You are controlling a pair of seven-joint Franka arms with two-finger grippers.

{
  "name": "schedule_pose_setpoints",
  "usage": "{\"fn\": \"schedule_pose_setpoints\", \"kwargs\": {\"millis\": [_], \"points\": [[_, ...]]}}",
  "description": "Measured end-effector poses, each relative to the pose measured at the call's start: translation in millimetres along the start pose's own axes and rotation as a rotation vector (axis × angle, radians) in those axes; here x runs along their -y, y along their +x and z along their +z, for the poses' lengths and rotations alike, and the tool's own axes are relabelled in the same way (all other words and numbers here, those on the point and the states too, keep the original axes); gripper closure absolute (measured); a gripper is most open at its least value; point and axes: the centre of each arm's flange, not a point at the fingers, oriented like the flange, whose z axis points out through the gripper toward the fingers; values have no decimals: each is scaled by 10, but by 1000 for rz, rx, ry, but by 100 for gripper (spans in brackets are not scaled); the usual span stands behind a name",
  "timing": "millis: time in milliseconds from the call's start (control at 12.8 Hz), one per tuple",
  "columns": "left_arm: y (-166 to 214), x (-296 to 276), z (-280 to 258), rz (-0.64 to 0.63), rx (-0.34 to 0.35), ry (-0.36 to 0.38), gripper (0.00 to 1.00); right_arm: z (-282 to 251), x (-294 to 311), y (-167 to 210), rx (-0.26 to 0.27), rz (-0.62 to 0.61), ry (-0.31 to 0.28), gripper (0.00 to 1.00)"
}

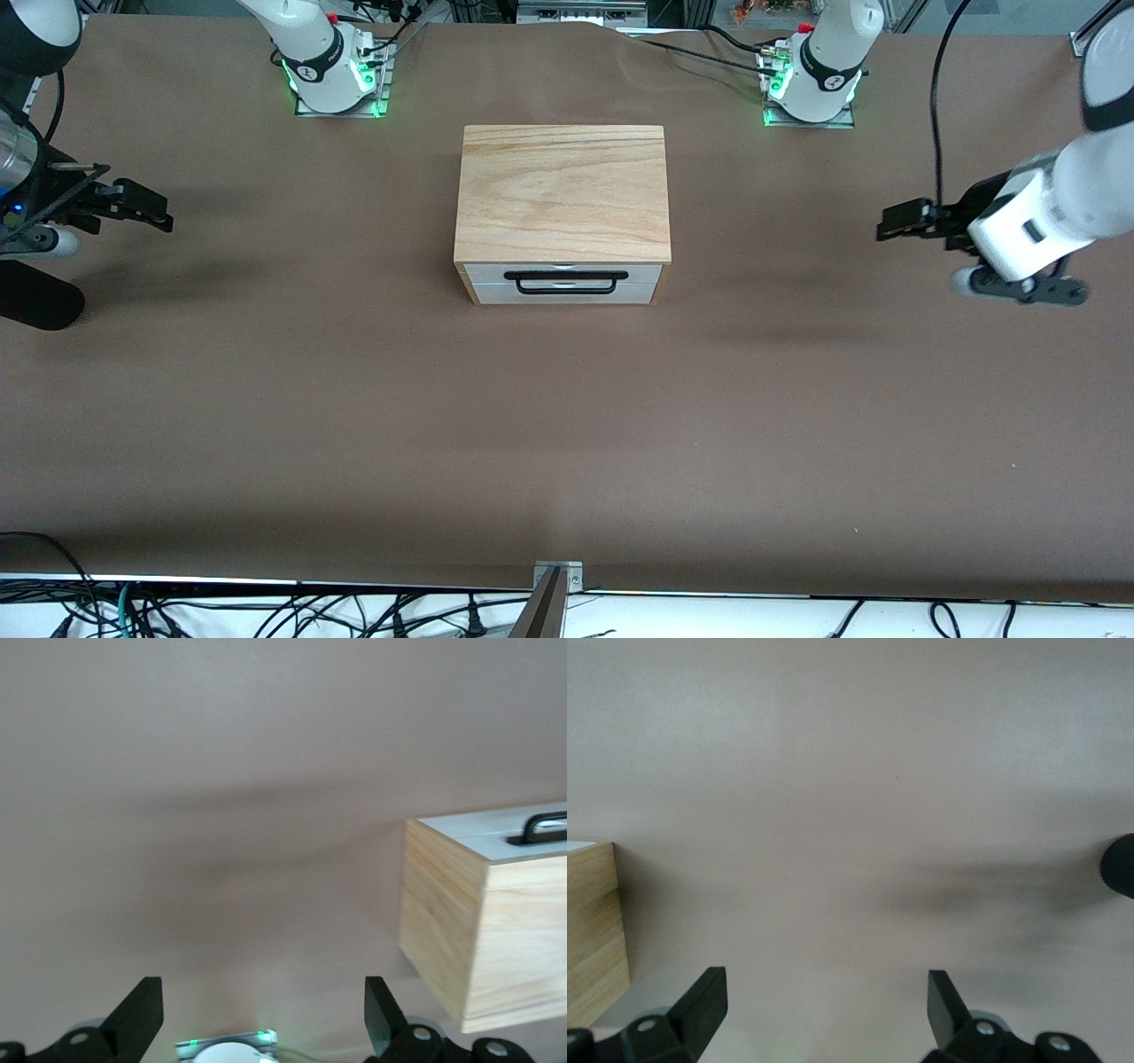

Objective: Pull top drawer with both arms simultaneously
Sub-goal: 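Reach the left gripper toward the drawer handle while the right gripper reaches too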

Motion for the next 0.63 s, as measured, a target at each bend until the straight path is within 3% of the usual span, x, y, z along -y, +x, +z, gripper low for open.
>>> {"fn": "schedule_pose_setpoints", "kwargs": {"millis": [235,391,626], "points": [[381,-321,467,41,38,-143,0,64,45,32,15,-2,23,0],[577,-468,687,48,51,-285,0,89,132,18,33,3,106,0],[901,-676,983,69,15,-489,0,204,272,78,52,-44,241,0]]}}
